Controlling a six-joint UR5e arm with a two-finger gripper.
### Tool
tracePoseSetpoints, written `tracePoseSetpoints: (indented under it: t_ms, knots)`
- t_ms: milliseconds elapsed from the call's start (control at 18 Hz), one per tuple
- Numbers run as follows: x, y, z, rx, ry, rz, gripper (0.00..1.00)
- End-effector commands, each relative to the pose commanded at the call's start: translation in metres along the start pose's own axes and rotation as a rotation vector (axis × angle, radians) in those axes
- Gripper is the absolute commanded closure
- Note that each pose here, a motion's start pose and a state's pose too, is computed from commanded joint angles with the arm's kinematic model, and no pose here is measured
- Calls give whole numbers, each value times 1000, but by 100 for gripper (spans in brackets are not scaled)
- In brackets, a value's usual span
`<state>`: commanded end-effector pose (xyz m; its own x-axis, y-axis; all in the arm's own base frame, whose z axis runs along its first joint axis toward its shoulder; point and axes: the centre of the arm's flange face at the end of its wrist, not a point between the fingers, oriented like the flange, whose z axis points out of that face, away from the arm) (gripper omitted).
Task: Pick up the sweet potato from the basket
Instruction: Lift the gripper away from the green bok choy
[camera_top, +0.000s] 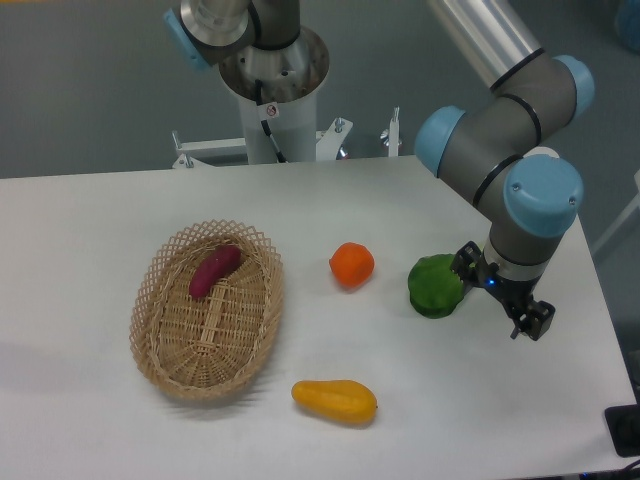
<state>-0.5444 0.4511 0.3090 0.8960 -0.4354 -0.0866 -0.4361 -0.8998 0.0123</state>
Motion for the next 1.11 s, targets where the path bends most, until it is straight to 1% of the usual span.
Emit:
tracePoseSetpoints:
  t_ms: [278,389,556,722,833,1000,1111]
  knots:
    - [3,-5,-2,-1,0,-3,0]
    - [5,-13,-4,3,-3,-8,0]
    - [11,-27,-1,10,7,-37,0]
    - [18,-33,3,15,21,-66,0]
    - [27,-50,5,14,29,-55,0]
    - [45,-65,7,14,44,-69,0]
    - [60,-76,6,14,53,-56,0]
